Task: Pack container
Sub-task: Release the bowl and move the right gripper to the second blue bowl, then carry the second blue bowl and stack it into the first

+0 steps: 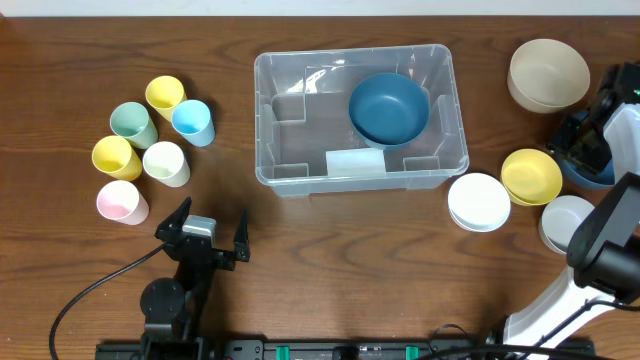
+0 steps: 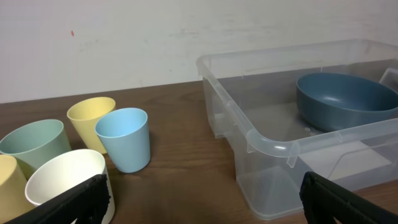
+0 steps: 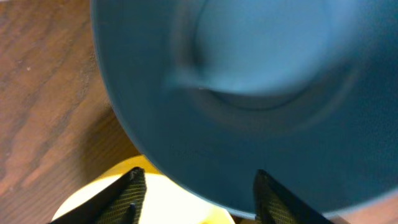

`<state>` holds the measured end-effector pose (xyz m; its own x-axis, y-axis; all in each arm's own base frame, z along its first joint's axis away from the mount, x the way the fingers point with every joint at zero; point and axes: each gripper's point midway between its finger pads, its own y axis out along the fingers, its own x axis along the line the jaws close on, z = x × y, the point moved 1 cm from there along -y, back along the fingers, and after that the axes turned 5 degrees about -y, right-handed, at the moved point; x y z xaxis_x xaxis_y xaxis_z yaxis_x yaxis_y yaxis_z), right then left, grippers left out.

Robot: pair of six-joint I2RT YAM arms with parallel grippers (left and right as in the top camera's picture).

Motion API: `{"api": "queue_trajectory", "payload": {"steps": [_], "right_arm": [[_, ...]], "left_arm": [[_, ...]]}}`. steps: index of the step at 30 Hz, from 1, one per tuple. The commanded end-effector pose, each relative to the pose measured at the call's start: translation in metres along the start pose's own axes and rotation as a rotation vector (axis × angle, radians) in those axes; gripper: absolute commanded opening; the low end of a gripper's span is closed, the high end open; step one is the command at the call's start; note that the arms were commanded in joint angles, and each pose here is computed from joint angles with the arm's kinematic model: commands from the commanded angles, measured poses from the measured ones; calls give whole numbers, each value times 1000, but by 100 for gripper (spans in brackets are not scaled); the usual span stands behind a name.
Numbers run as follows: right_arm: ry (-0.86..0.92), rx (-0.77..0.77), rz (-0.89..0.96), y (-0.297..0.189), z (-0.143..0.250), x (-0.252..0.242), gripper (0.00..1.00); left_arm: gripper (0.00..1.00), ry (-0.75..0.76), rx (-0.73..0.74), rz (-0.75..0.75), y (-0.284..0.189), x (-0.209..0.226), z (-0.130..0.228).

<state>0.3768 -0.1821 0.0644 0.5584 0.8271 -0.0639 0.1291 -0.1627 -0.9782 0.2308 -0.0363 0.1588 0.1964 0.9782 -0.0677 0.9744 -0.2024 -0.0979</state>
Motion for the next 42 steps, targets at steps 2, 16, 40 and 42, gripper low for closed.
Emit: {"api": "queue_trajectory", "payload": {"steps": [2, 16, 40, 42], "right_arm": [[-27, 36, 5, 16, 6, 1, 44], [-25, 23, 8, 18, 2, 1, 7], [-118, -227, -278, -190, -59, 58, 1], [-204, -254, -348, -212, -49, 87, 1]], "left_arm": [[98, -12, 37, 8, 2, 0, 16], [98, -12, 37, 8, 2, 0, 16], [98, -12, 37, 8, 2, 0, 16], [98, -11, 37, 8, 2, 0, 16]]}}
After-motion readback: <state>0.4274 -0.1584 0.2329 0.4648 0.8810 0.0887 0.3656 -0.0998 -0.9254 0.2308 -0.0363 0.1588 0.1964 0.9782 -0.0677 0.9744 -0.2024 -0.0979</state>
